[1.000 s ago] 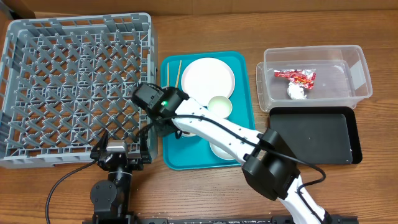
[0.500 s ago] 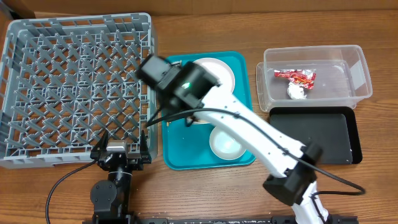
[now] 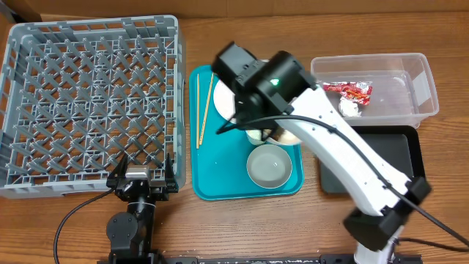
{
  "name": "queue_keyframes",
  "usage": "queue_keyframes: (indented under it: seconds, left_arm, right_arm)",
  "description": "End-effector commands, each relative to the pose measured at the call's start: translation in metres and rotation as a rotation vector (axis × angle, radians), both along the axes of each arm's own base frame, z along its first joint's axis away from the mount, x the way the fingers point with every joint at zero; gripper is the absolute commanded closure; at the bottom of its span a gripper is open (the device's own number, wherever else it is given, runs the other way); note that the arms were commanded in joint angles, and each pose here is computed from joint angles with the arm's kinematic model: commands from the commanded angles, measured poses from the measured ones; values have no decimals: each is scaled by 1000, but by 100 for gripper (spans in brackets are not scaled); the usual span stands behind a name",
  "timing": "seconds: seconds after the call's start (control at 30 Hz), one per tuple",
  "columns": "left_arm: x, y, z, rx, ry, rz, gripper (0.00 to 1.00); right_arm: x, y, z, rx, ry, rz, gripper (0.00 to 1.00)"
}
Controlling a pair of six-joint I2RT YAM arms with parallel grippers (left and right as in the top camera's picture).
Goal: Sort waste into correct bins and load items into the dishwasher
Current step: 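Carry the rice bowl with the right gripper over the black tray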
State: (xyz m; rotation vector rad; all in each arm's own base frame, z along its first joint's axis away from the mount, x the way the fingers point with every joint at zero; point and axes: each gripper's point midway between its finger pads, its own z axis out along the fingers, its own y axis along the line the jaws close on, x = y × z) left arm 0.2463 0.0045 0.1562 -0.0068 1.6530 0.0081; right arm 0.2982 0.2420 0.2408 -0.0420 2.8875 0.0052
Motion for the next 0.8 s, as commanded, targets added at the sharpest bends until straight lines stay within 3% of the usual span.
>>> queue_keyframes:
  seconds: [0.0,0.37,0.77]
  left_arm:
    - [0,0,-1,19,-4,-1,0]
    - [0,0,-1,19,-4,-1,0]
    - [0,0,-1,19,-4,-1,0]
  right_arm:
    - [-6,-56,2,-63,-15,-145,96]
    - [-19,-109,-51,-48,-3,-172,96]
    - [-5,-134,-84,337,30,-36,96]
